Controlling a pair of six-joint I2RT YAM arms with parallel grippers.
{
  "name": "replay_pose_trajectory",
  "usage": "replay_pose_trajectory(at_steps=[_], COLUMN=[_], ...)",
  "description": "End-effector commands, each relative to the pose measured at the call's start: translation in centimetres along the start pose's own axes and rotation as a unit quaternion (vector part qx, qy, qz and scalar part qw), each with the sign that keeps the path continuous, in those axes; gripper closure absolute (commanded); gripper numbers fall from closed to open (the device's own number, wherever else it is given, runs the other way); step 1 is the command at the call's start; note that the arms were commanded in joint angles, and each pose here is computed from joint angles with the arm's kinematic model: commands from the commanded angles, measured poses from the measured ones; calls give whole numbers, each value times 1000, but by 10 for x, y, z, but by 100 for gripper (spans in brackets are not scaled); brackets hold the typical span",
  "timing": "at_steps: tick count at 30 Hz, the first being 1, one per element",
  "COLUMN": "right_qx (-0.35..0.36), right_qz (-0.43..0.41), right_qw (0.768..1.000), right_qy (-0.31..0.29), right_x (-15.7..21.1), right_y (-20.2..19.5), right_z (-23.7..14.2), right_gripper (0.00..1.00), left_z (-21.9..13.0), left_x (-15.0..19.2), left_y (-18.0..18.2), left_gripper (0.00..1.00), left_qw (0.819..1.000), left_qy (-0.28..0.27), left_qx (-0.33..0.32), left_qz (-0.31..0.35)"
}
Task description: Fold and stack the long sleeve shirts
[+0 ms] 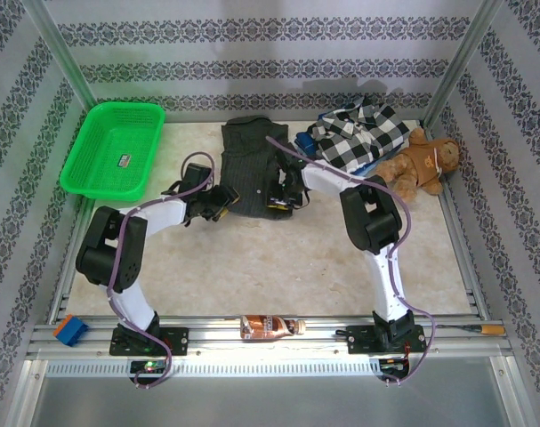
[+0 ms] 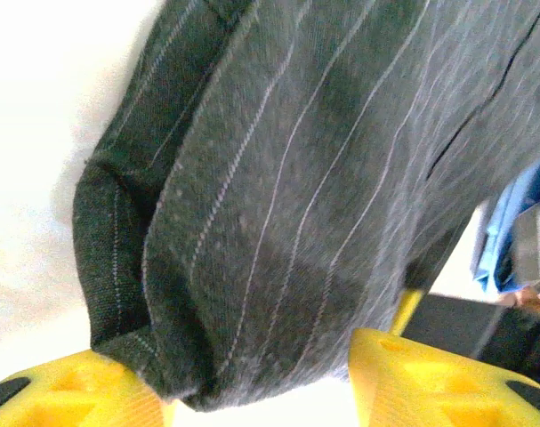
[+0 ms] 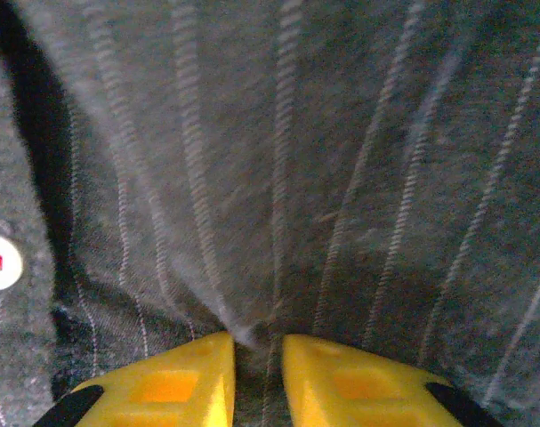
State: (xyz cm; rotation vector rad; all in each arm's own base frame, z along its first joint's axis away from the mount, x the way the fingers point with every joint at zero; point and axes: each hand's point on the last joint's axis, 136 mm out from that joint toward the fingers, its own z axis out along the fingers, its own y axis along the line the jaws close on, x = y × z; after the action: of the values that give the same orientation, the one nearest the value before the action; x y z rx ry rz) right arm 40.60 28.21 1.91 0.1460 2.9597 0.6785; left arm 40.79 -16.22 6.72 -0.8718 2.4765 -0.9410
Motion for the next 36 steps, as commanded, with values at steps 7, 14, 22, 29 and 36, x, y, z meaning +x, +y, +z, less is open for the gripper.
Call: replay_pose_trajectory(at_steps=[7, 14, 22, 29, 36], right_qx=[-167, -304, -268, -119, -69], right_qz=[311, 368, 175, -96, -168], right_qw=[935, 878, 947, 988, 980], right_qy=[-35, -23, -18, 14, 77], right_x=[100, 128, 109, 62, 33], right_y=[104, 242, 246, 176, 124], right_z=[4, -23, -106, -113, -76], right_gripper=[71, 60, 47, 71, 85], left_z=[-91, -187, -212, -164, -123], left_x=[-50, -25, 52, 56, 51], left_y=[2, 23, 77, 91, 93], left_gripper=[37, 24, 19, 23, 28], left_qw=[998, 990, 996, 996, 992], left_qy=[-52, -84, -82, -55, -59], left_qx=[38, -42, -29, 21, 32], left_qz=[29, 103, -6, -69, -103])
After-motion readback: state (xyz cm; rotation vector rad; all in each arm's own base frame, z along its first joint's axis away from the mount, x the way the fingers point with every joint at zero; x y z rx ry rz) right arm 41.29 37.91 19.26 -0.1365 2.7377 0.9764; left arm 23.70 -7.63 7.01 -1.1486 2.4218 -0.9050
